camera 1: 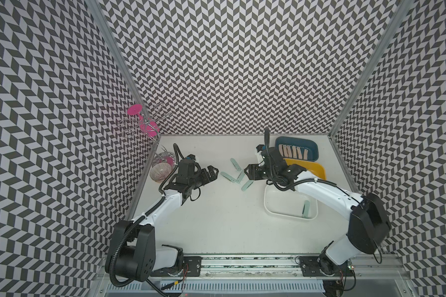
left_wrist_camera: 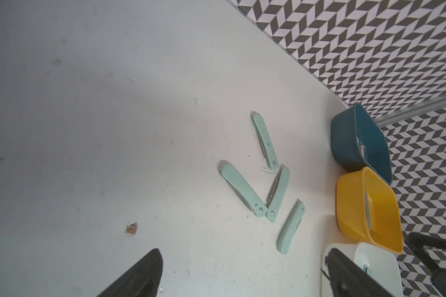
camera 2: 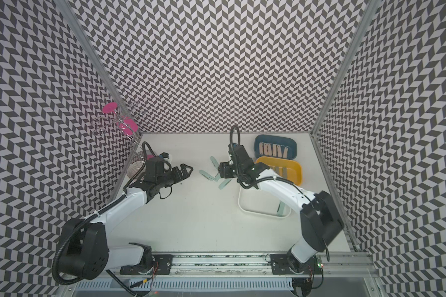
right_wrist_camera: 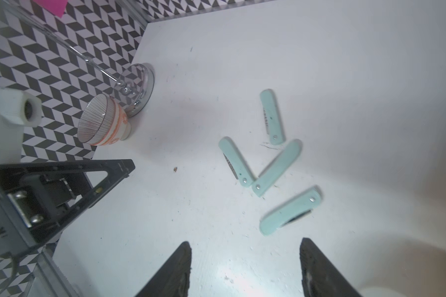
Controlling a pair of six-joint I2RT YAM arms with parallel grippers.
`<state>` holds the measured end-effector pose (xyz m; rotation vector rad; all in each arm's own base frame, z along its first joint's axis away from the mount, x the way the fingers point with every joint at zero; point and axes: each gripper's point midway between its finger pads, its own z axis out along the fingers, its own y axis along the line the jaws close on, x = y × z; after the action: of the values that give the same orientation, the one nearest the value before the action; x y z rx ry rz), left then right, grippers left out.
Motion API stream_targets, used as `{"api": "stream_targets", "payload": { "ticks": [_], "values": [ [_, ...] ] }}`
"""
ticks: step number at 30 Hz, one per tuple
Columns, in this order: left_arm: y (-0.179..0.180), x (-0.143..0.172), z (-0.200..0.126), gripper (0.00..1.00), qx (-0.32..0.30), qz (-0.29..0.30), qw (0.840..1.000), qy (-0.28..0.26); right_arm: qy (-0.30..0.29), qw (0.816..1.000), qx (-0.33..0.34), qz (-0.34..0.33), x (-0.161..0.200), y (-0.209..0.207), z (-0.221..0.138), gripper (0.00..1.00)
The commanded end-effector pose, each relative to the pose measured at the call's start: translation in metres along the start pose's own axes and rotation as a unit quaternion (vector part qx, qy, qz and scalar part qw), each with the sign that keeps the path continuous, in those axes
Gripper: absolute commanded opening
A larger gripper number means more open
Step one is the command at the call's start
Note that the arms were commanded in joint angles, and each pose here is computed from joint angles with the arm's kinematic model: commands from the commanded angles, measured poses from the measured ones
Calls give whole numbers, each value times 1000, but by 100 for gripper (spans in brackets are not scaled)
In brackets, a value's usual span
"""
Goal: Place the fruit knives into the storage box by color
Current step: Pick up the fruit knife from the center of the board.
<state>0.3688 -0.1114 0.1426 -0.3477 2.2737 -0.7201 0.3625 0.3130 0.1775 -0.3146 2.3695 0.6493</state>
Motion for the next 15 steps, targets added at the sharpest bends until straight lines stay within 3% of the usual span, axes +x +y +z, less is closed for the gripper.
{"api": "stream_targets", "payload": {
  "ticks": [1,7,15],
  "values": [
    [18,-12,-12,100,-11,-26,999,-19,1,998,-10,-58,-7,23,32,67],
    [36,-20,-31,100,-3,-48,998,-39,36,992,22,-123,7,32,100,67],
    [45,-14,-37,100,6,-57,998,-38,51,982,36,-177,18,38,149,67]
  ]
}}
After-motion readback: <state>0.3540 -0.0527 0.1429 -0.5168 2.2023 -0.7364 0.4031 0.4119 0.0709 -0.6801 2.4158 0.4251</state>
